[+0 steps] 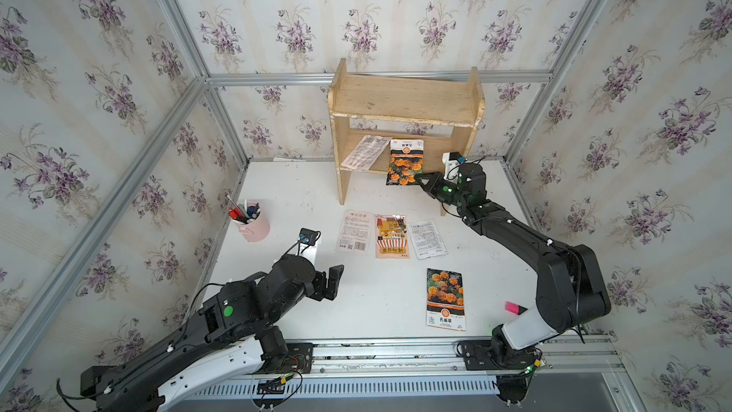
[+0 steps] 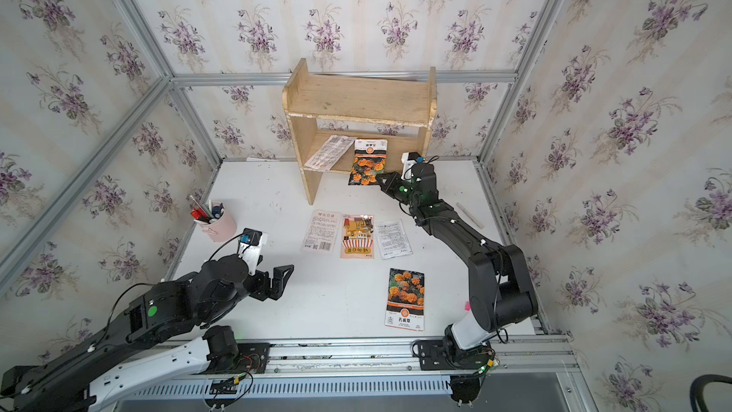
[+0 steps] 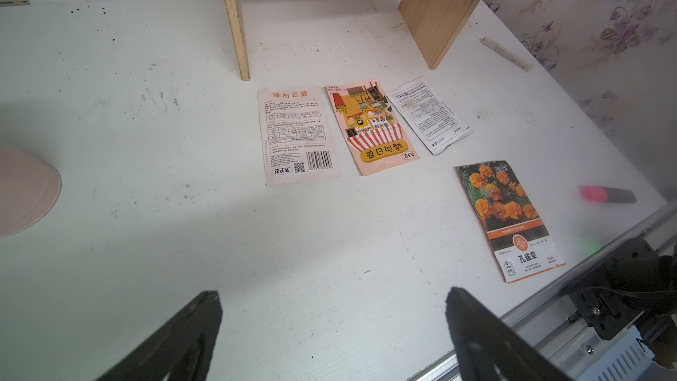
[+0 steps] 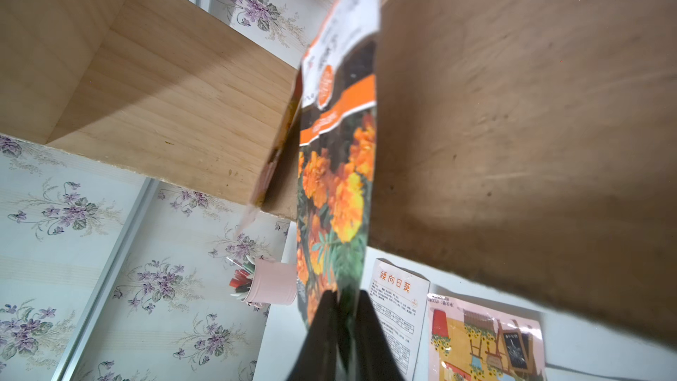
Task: Take the seed bag off the shelf
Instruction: Pick up the seed packet from the shelf.
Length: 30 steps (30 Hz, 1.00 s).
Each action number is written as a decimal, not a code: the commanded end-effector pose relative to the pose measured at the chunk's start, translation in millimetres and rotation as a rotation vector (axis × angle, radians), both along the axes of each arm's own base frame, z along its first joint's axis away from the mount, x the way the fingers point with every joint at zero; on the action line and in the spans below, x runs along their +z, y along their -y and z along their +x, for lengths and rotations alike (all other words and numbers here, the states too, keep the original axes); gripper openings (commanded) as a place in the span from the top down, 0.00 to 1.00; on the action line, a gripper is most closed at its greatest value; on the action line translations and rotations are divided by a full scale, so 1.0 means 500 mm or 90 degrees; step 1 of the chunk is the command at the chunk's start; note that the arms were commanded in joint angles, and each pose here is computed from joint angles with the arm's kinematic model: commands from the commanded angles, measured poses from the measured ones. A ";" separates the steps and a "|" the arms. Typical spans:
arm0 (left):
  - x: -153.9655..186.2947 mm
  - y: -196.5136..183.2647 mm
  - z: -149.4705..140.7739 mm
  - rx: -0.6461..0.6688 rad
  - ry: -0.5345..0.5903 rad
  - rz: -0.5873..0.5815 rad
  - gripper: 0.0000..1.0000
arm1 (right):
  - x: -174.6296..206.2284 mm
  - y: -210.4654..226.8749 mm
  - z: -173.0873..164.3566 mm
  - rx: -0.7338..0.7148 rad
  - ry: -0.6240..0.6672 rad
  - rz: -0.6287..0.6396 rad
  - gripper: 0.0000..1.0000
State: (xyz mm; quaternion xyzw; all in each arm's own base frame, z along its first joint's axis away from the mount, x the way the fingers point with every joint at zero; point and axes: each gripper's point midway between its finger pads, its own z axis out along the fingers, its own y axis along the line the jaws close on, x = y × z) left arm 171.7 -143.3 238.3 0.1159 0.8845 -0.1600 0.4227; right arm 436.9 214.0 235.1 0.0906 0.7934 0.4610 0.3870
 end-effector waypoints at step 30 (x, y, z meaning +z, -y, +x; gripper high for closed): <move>0.092 0.094 0.031 -0.100 0.017 -0.204 0.00 | 0.122 -0.031 -0.220 0.115 0.122 -0.039 1.00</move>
